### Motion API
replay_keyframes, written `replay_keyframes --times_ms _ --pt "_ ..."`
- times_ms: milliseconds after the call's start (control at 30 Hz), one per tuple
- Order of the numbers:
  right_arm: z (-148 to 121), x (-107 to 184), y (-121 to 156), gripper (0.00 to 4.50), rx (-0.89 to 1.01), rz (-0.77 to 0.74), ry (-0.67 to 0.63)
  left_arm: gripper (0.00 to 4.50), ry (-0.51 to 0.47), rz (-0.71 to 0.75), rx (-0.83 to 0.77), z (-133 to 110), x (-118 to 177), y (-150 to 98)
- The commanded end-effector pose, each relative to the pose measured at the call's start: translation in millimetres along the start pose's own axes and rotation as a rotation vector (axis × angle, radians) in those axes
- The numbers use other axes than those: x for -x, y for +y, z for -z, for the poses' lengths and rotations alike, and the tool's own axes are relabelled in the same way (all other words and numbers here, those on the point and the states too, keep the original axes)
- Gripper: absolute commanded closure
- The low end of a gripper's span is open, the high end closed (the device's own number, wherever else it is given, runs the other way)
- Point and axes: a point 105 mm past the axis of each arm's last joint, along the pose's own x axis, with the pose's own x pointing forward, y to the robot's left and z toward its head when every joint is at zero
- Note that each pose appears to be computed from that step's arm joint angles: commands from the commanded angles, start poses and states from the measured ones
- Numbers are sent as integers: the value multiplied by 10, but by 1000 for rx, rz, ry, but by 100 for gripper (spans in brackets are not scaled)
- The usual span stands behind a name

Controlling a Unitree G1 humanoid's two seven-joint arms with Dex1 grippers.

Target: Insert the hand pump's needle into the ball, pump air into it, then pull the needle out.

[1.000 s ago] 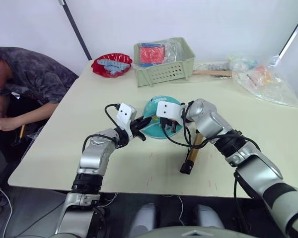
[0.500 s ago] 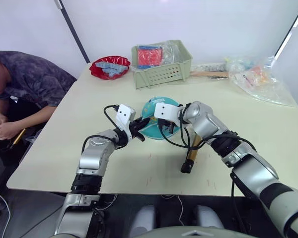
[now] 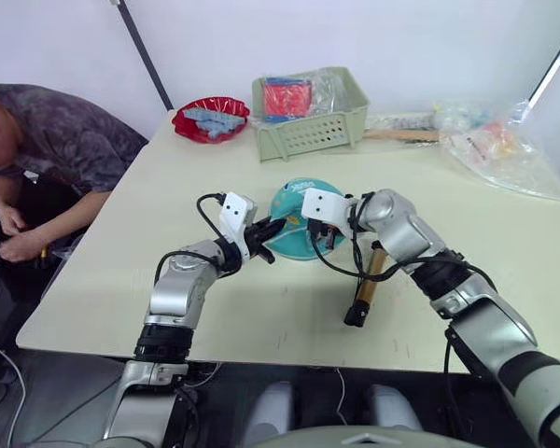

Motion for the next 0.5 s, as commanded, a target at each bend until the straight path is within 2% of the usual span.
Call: replay_keyframes --times_ms 33,333,500 --pt "625 74 141 417 -161 -18 175 450 15 -18 11 27 -10 23" --pt "443 304 85 417 -143 56 11 450 10 -11 8 1 -39 -4" --pt "341 401 76 417 -170 91 -129 450 5 -7 5 -8 -54 -12"
